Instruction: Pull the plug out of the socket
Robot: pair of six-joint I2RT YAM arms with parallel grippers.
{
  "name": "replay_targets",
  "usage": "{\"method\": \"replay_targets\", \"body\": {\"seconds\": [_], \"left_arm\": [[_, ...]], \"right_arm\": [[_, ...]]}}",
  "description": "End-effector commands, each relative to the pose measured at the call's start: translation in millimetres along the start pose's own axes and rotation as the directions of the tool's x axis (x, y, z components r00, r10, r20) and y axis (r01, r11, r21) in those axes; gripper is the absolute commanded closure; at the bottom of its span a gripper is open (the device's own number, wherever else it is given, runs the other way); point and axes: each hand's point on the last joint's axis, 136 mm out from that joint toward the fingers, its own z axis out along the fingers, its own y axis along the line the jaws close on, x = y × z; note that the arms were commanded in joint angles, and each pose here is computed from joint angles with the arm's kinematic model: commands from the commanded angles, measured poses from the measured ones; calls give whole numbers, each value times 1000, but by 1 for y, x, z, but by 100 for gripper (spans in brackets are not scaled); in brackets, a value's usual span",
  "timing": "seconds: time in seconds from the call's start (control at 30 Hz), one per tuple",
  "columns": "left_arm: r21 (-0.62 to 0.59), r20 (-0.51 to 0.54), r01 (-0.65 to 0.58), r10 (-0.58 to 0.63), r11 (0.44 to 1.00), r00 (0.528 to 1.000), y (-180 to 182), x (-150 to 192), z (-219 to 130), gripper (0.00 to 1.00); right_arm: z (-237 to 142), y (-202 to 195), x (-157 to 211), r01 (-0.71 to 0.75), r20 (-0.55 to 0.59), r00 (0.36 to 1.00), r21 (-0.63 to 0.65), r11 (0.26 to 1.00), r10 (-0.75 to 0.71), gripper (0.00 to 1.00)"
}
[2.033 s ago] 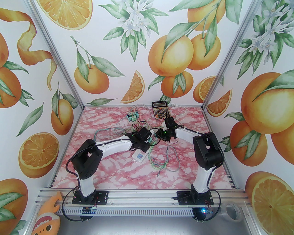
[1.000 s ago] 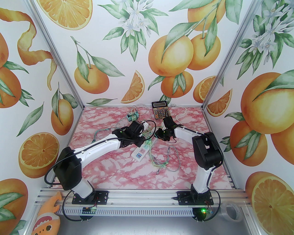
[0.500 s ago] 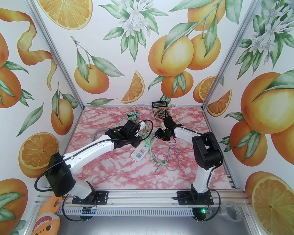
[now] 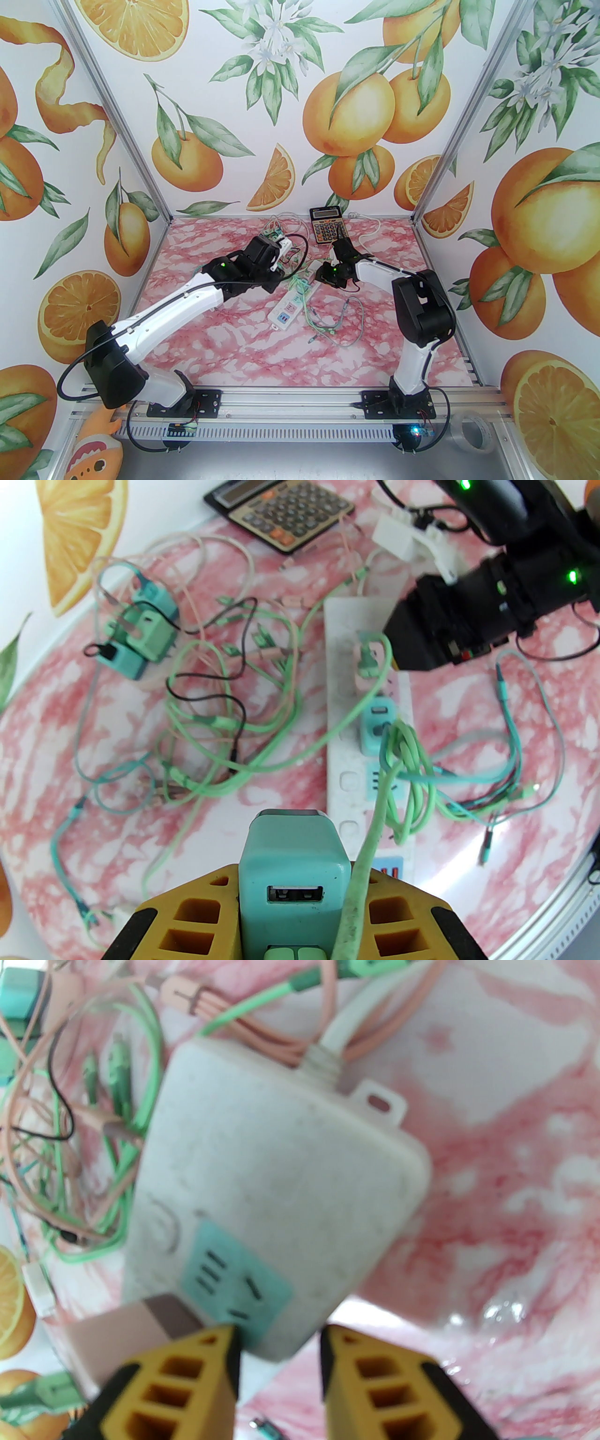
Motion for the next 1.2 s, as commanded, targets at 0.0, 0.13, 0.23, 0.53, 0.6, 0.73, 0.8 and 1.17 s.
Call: {"method": "replay_targets", "body": {"seconds": [0.0,0.13,0.23,0.53,0.6,0.73,0.8,1.17], "left_arm": [[35,85,-8,5,999,996,-2,-39,-4,93],[121,54,-10,3,993,999,-23,-44,25,93],[144,45,-22,16,989,999,-34,-48,44,93],[158,75,-118,107,980,991,-62,-80,72,92],[151,83,-139,128,979,988,-66,-85,77,92],[145,86,-177,166,974,982,-71,-95,88,92],[150,95,-190,177,970,980,-74,-102,92,92],[225,159,-267,235,937,959,-125,-126,118,92]], "right_arm": [[13,-27,15,-17,-33,999,105,994,21,66],[11,-25,14,-12,-29,999,102,995,15,65],[7,-25,14,-7,-22,1000,105,994,9,65],[-3,-33,13,-18,7,1000,113,993,17,66],[-8,-34,10,-31,25,999,110,993,28,66],[-31,-38,-2,-59,104,993,90,994,49,64],[-48,-45,-9,-79,152,986,102,992,63,60],[-160,-111,-28,-291,454,871,165,942,189,47]]}}
